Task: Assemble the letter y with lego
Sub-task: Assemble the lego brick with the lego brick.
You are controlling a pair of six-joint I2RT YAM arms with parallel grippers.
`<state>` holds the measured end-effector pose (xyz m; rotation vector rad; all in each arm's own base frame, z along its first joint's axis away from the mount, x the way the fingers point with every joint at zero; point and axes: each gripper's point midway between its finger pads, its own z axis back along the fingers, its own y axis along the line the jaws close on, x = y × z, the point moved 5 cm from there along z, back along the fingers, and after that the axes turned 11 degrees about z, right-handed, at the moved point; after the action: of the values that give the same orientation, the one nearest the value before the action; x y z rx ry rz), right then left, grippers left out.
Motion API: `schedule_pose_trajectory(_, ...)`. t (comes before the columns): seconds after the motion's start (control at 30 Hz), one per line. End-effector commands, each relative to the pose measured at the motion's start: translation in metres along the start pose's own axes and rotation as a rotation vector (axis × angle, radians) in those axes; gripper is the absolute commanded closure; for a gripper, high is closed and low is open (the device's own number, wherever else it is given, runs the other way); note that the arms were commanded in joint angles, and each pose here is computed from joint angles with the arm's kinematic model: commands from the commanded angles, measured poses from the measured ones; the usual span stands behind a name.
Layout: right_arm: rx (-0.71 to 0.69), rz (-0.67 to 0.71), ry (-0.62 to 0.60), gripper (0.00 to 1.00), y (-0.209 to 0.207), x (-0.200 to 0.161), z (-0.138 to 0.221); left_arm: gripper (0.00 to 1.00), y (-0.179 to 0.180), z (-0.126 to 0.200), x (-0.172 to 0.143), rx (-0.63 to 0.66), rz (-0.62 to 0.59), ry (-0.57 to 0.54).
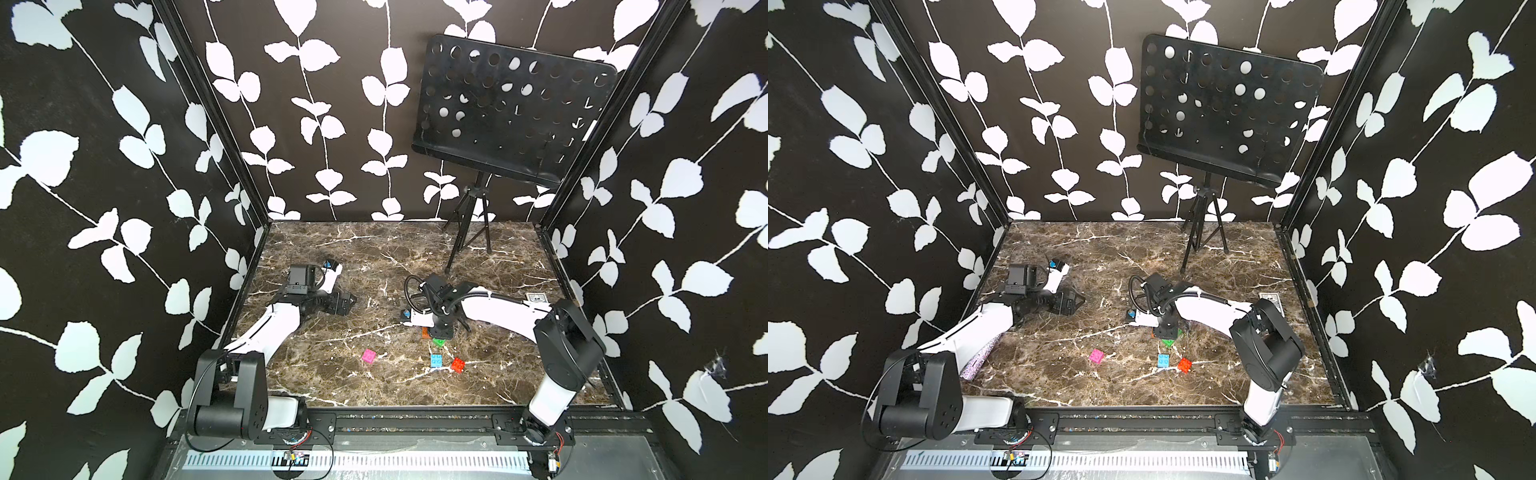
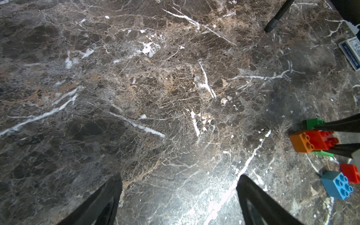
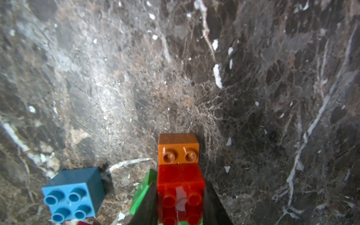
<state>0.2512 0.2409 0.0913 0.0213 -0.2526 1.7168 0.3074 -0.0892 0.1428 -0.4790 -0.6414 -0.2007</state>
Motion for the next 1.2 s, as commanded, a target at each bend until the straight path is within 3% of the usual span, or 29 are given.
schedule_pose_trajectory(0.0, 0.128, 0.011, 0.07, 0.91, 0.022, -0.007, -0.033, 0.06, -0.001, 0.004, 0.001, 0.001, 0.007, -0.019)
schedule_pose_trajectory(0.2, 0.079, 0.067, 0.014, 0.82, -0.004, 0.016, -0.024, 0.05, 0.003, 0.005, 0.003, 0.03, 0.018, -0.028)
schedule_pose_trajectory(0.53, -0.03, 0.124, -0.095, 0.53, -0.022, 0.037, 0.018, 0.05, 0.02, 0.015, 0.008, 0.069, 0.055, -0.06)
schedule_pose_trajectory(0.83, -0.102, 0.274, -0.193, 0.51, -0.018, 0.073, 0.047, 0.05, 0.03, 0.023, 0.011, 0.097, 0.074, -0.084)
schedule_pose_trajectory(1.0, -0.09, 0.483, -0.285, 0.49, -0.001, 0.106, 0.042, 0.04, 0.034, 0.025, 0.011, 0.109, 0.078, -0.092)
schedule_pose_trajectory(1.17, -0.051, 0.591, -0.344, 0.49, 0.008, 0.137, 0.026, 0.04, 0.036, 0.028, 0.012, 0.115, 0.081, -0.098)
